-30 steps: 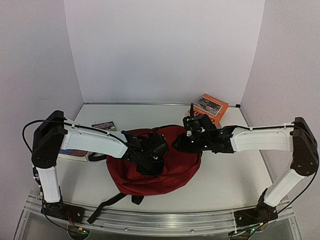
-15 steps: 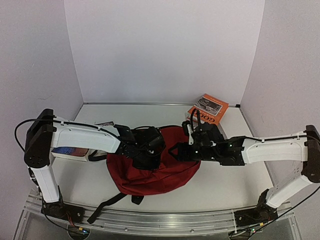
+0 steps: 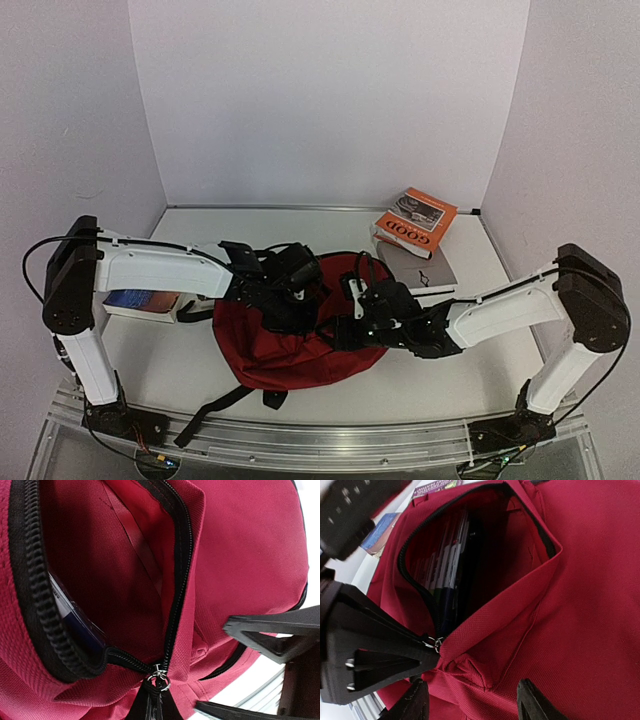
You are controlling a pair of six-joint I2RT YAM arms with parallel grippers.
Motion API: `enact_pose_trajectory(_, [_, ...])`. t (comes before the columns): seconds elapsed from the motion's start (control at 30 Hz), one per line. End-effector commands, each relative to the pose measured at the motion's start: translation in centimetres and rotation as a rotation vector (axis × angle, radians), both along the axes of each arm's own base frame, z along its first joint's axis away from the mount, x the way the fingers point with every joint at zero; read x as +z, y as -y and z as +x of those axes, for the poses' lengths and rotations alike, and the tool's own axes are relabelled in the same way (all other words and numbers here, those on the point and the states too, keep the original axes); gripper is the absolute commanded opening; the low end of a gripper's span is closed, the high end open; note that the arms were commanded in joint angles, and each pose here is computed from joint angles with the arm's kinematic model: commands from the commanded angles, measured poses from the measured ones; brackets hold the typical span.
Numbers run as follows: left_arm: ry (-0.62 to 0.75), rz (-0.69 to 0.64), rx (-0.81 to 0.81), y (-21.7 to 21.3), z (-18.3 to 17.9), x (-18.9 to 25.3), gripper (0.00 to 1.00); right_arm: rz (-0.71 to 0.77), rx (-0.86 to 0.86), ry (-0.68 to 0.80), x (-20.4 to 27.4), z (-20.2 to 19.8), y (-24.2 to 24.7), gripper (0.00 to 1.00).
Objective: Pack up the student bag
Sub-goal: Zip the student bag at the center of the board.
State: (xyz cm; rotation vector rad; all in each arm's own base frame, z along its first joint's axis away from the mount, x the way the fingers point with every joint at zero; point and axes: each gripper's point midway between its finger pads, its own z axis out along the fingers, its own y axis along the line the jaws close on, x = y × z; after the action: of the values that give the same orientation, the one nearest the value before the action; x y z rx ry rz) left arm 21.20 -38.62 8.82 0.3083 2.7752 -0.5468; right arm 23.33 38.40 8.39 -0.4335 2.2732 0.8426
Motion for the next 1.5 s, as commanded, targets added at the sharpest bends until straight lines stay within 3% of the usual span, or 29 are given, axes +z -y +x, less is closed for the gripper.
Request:
enact_pose_trajectory(0.0, [0.055,-0.077,0.003,0.1,0.9,3.6,0.00,0.028,0.000,0.082,1.0,1.2,-1.7,0.56])
enact_pose_trajectory(0.2, [0.058,-0.096,0.009,-0.1,1.3,3.9,0.00,0.008,0.039,0.083,-0.5,0.8,-2.8,0.45])
enact_pose_trajectory(0.43, [0.054,-0.153,0.020,-0.6,2.0,4.8,0.00,0.027,0.026,0.062,-0.7,1.0,-3.6,0.01])
enact_pose_trajectory(0.73, [0.045,-0.288,0.024,-1.8,4.1,6.7,0.00,0.043,0.030,-0.006,-1.1,-0.8,-1.6,0.00])
enact_pose_trajectory(1.47, [0.143,-0.206,0.038,-5.3,9.2,8.9,0.00,-0.056,0.182,-0.046,-3.0,-5.3,-0.8,0.00])
